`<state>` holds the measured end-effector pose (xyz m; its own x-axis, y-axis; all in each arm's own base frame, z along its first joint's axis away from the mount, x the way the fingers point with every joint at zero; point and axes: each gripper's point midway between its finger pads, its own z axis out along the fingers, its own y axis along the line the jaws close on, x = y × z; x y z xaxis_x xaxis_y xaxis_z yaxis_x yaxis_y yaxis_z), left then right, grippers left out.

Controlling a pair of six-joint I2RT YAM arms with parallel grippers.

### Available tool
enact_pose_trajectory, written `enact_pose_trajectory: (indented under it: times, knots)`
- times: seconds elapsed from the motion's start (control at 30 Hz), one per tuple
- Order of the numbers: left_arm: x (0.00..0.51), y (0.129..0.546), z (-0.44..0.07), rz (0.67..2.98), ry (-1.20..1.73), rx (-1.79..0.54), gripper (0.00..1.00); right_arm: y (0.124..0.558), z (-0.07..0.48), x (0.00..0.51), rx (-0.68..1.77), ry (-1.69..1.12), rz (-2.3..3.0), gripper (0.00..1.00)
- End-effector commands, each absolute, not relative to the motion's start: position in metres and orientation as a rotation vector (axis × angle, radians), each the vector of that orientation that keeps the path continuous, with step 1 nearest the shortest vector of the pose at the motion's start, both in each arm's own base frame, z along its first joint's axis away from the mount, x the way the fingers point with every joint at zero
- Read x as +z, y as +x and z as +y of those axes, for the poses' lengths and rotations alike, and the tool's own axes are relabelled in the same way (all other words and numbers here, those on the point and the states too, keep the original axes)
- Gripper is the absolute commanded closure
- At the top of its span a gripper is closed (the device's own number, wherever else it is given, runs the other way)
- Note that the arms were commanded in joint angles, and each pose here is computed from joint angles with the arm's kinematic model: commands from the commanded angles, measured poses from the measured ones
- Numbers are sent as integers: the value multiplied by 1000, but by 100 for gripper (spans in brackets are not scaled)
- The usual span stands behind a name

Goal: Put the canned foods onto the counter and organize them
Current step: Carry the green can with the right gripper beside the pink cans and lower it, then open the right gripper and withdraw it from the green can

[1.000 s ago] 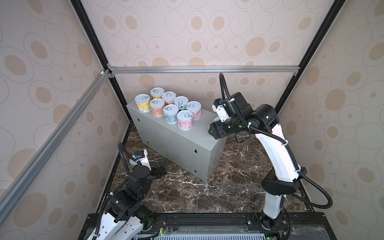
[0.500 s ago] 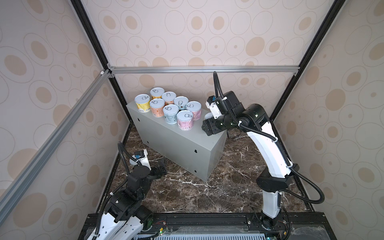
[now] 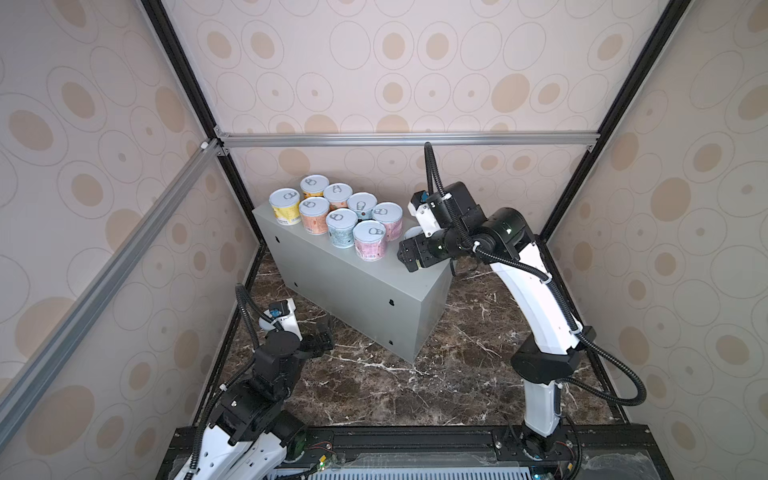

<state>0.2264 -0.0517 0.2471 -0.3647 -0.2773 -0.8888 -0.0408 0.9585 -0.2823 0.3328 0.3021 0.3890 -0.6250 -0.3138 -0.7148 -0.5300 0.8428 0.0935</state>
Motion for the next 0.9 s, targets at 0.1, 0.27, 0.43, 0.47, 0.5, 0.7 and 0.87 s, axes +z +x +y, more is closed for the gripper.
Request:
enact_pose_trajectory:
  times: [0.1, 0.27, 0.43, 0.47, 0.5, 0.7, 0.87]
  knots:
    - [255, 226, -46, 1904, -242, -233, 1, 316, 285, 432, 407, -588, 2169, 0]
    - [256, 226, -45, 1906, -241, -224, 1, 304, 274, 447, 425, -578, 2132, 0]
    - [259, 226, -44, 1906, -241, -218, 1, 291, 263, 451, 422, -570, 2116, 0]
    - [260, 226, -44, 1903, -242, -219, 1, 289, 261, 449, 421, -566, 2116, 1]
    - [259, 226, -44, 1905, -242, -215, 1, 287, 257, 450, 420, -558, 2111, 3]
    - [255, 226, -42, 1910, -253, -201, 1, 278, 248, 431, 429, -525, 2115, 21]
    - [255, 226, -41, 1911, -255, -202, 1, 277, 250, 420, 463, -509, 2115, 34]
